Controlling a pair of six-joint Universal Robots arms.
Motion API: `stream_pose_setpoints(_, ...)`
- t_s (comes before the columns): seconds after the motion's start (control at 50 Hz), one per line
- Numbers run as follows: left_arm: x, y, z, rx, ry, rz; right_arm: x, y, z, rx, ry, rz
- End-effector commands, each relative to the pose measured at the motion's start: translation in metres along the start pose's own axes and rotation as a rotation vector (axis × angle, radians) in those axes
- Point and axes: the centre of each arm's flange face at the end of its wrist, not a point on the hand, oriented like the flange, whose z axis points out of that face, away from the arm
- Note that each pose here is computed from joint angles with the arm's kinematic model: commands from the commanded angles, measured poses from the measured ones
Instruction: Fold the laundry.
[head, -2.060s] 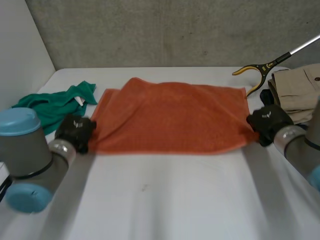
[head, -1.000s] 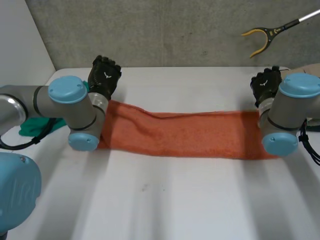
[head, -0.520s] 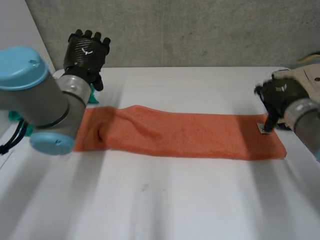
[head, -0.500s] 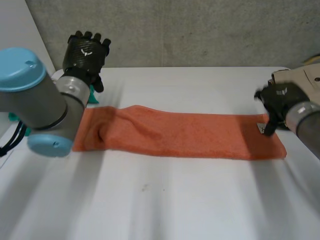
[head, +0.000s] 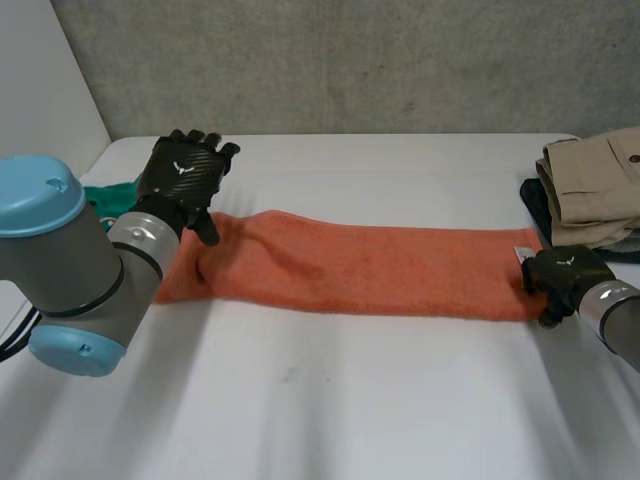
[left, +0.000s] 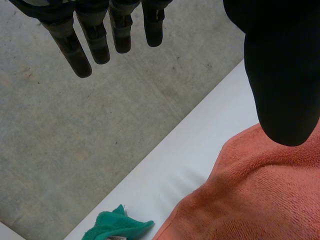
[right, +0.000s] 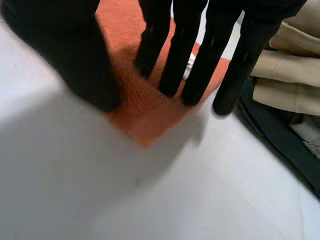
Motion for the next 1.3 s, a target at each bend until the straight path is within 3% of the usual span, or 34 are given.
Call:
stream_pose_setpoints(0.02, 0.001, 0.000, -0.001, -0.001, 0.002, 0.000, 0.011, 0.004, 0.005, 0.010, 0.114, -0.054)
stream_pose_setpoints(0.12, -0.001, -0.005, -0.006, 0.008, -0.004, 0.000, 0.054, -0.007, -0.012, 0.048, 0.324, -0.109)
stream_pose_setpoints(0.28, -0.012, -0.023, -0.019, 0.051, -0.029, 0.003, 0.117, 0.013, -0.022, -0.085, 0.462, -0.302)
stream_pose_setpoints(0.36, -0.014, -0.025, -0.024, 0.053, -0.035, 0.003, 0.113, -0.002, -0.017, -0.034, 0.468, -0.396)
stream_pose_setpoints(0.48, -0.014, -0.026, -0.029, 0.052, -0.034, 0.003, 0.031, -0.073, -0.013, 0.332, 0.326, -0.531)
stream_pose_setpoints(0.58, -0.014, -0.027, -0.031, 0.055, -0.035, 0.003, -0.067, -0.129, -0.032, 0.739, 0.132, -0.651)
stream_pose_setpoints(0.66, -0.013, -0.027, -0.034, 0.052, -0.034, 0.003, -0.150, -0.133, -0.038, 0.922, -0.089, -0.703)
stream_pose_setpoints(0.74, -0.011, -0.025, -0.035, 0.046, -0.028, 0.001, -0.226, -0.117, -0.055, 0.976, -0.307, -0.732)
stream_pose_setpoints(0.86, -0.008, -0.025, -0.036, 0.048, -0.020, 0.001, -0.254, -0.094, -0.055, 0.874, -0.441, -0.733)
stream_pose_setpoints(0.94, -0.008, -0.029, -0.031, 0.078, -0.028, 0.004, -0.238, -0.100, -0.054, 0.784, -0.367, -0.688)
stream_pose_setpoints(0.98, -0.005, -0.033, -0.027, 0.106, -0.026, 0.004, -0.220, -0.112, -0.057, 0.717, -0.277, -0.595)
stream_pose_setpoints(1.02, 0.001, -0.035, -0.024, 0.121, -0.015, 0.005, -0.196, -0.123, -0.059, 0.676, -0.215, -0.478)
stream_pose_setpoints(1.04, 0.004, -0.036, -0.022, 0.128, -0.007, 0.005, -0.170, -0.130, -0.060, 0.632, -0.164, -0.341)
stream_pose_setpoints(1.12, 0.028, -0.039, -0.018, 0.150, 0.049, 0.004, -0.131, -0.120, -0.064, 0.504, -0.184, -0.055)
stream_pose_setpoints(1.2, 0.053, -0.032, -0.014, 0.139, 0.110, 0.003, -0.123, -0.093, -0.064, 0.334, -0.229, 0.042)
stream_pose_setpoints(1.3, 0.094, -0.020, -0.008, 0.121, 0.199, 0.008, -0.107, -0.059, -0.053, 0.190, -0.188, 0.035)
